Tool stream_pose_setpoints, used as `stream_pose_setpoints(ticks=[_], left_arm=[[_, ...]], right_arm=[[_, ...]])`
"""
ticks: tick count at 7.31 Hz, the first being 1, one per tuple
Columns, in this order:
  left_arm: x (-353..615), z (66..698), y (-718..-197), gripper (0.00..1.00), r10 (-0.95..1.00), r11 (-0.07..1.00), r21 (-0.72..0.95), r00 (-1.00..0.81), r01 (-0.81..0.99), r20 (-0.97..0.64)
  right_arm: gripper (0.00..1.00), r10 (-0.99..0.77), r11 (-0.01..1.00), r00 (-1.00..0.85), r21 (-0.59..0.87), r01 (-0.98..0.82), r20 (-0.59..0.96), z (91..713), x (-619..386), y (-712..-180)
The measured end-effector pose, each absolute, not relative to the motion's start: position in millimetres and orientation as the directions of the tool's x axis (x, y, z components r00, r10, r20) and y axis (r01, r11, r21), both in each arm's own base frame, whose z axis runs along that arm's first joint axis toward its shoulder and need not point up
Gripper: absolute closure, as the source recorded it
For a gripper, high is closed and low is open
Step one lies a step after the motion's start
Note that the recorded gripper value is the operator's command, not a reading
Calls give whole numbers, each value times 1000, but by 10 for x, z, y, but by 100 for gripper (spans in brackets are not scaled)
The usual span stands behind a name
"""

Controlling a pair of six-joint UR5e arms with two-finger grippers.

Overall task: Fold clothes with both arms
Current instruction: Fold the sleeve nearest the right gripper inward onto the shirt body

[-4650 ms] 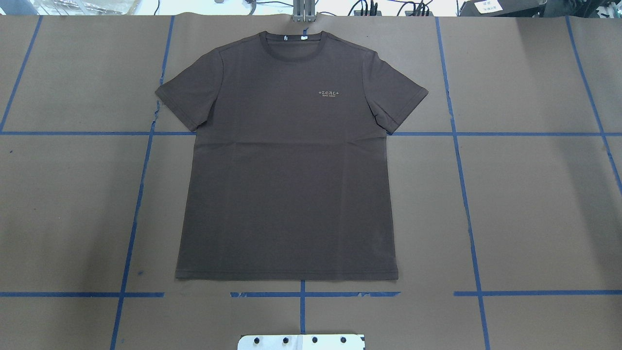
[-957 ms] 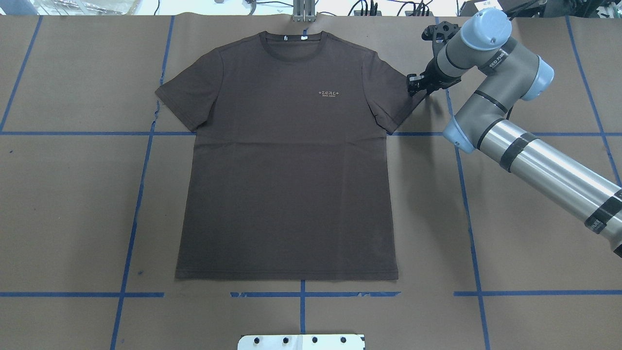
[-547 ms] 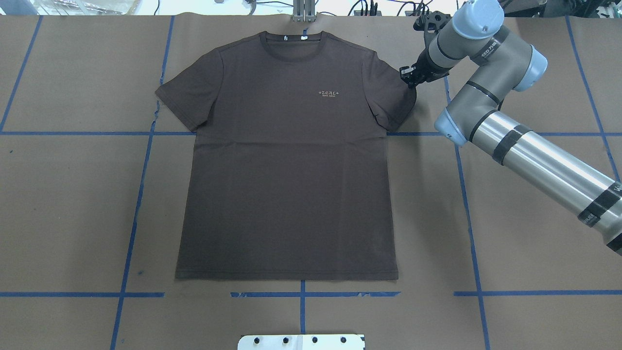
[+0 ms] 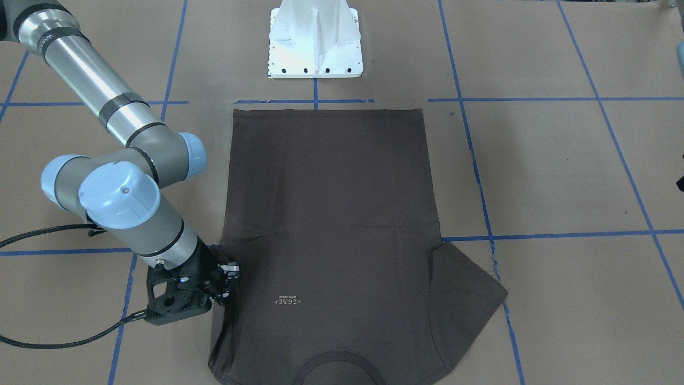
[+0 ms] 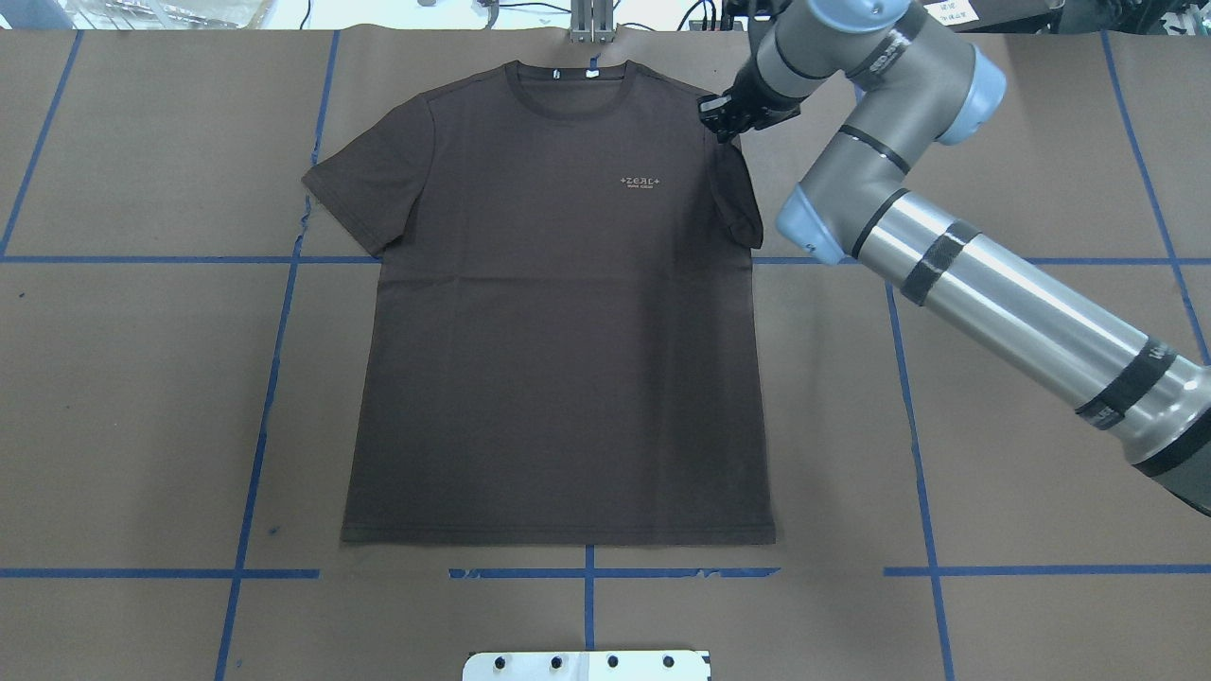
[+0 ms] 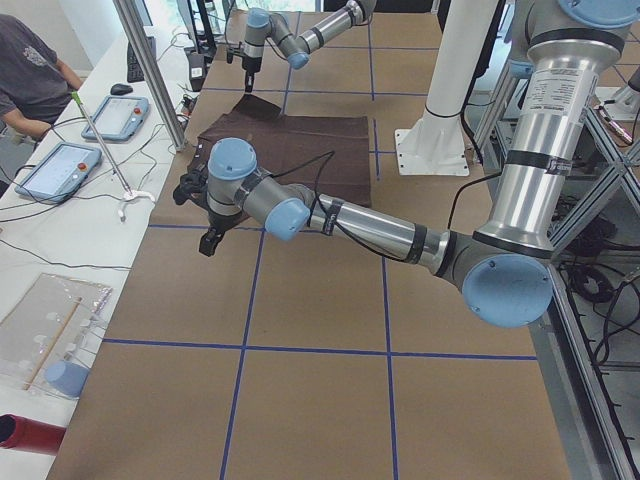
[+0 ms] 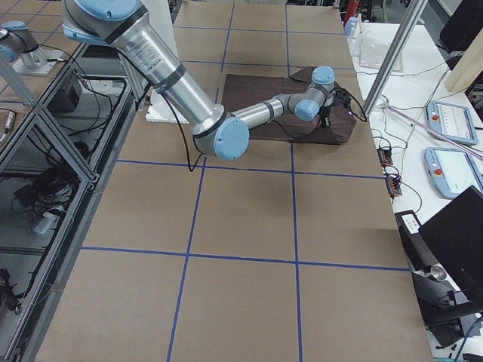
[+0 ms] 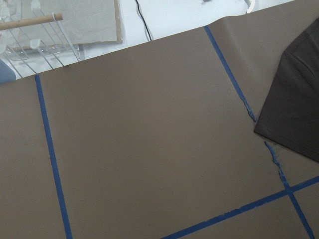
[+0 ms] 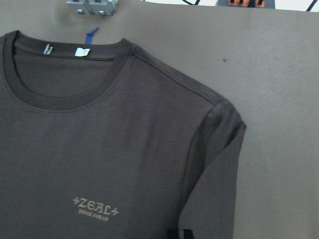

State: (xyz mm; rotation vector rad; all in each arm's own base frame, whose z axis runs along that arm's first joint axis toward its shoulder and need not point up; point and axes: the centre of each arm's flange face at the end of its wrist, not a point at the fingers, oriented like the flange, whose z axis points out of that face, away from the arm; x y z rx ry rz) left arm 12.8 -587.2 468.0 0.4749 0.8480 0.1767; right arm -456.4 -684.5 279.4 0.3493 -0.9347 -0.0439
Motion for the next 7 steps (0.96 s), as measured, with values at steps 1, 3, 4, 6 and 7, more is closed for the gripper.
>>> stream_pose_setpoints(ticks=[1, 3, 4, 6, 7], left_arm=[[127, 4684, -5872, 0, 334, 882, 469, 655, 37, -678], [128, 4691, -5880, 0, 332, 883, 467, 655, 37, -679], [129, 4690, -5883, 0, 331, 883, 467, 655, 37, -679], [130, 4680, -5888, 0, 333, 883, 469, 654, 37, -679], [131, 4672, -5892, 0, 333, 882, 469, 654, 38, -679]], right_arm=[[100, -193, 940, 600, 322, -115, 776, 2683, -4745, -6783], [100, -196, 935, 612, 334, -117, 766, 2599, -4943, -6753], [100, -196, 933, 619, 339, -121, 761, 2544, -5014, -6773], [43, -187, 932, 635, 340, -128, 750, 2353, -5209, -6887], [0, -182, 932, 640, 339, -130, 746, 2322, -5253, -6920]])
